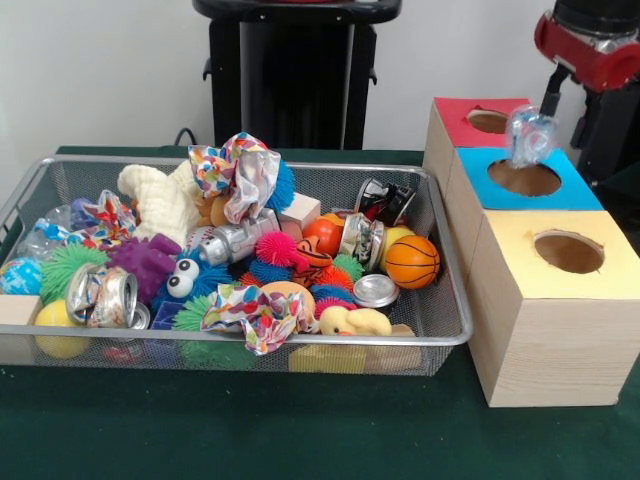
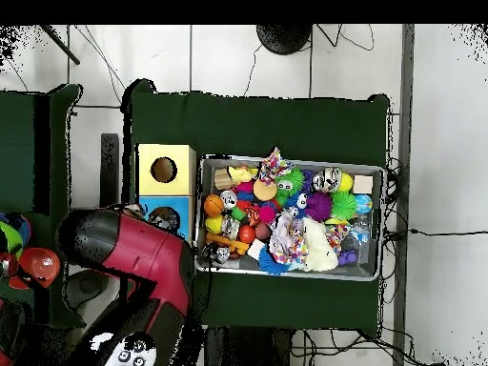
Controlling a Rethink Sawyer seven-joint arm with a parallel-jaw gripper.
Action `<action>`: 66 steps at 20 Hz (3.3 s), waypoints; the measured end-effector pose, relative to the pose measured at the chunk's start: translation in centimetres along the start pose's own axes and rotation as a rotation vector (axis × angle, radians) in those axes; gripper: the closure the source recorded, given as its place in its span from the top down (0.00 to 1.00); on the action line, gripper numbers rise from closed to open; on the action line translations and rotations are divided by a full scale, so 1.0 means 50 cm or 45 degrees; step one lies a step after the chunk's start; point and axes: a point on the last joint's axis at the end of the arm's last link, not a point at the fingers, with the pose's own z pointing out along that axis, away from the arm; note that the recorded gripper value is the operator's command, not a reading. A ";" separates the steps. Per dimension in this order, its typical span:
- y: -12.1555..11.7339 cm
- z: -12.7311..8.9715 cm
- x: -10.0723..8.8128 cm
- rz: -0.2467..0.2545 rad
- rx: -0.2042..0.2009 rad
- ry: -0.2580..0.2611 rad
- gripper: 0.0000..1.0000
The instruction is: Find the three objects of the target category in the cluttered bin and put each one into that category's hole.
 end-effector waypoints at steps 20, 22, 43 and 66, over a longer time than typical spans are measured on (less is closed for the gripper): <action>0.063 0.003 -0.048 0.102 -0.205 -0.066 1.00; 0.059 0.017 -0.052 0.100 -0.187 -0.075 1.00; 0.006 0.012 -0.031 0.022 0.039 0.046 1.00; 0.035 0.034 -0.024 0.068 0.005 0.136 1.00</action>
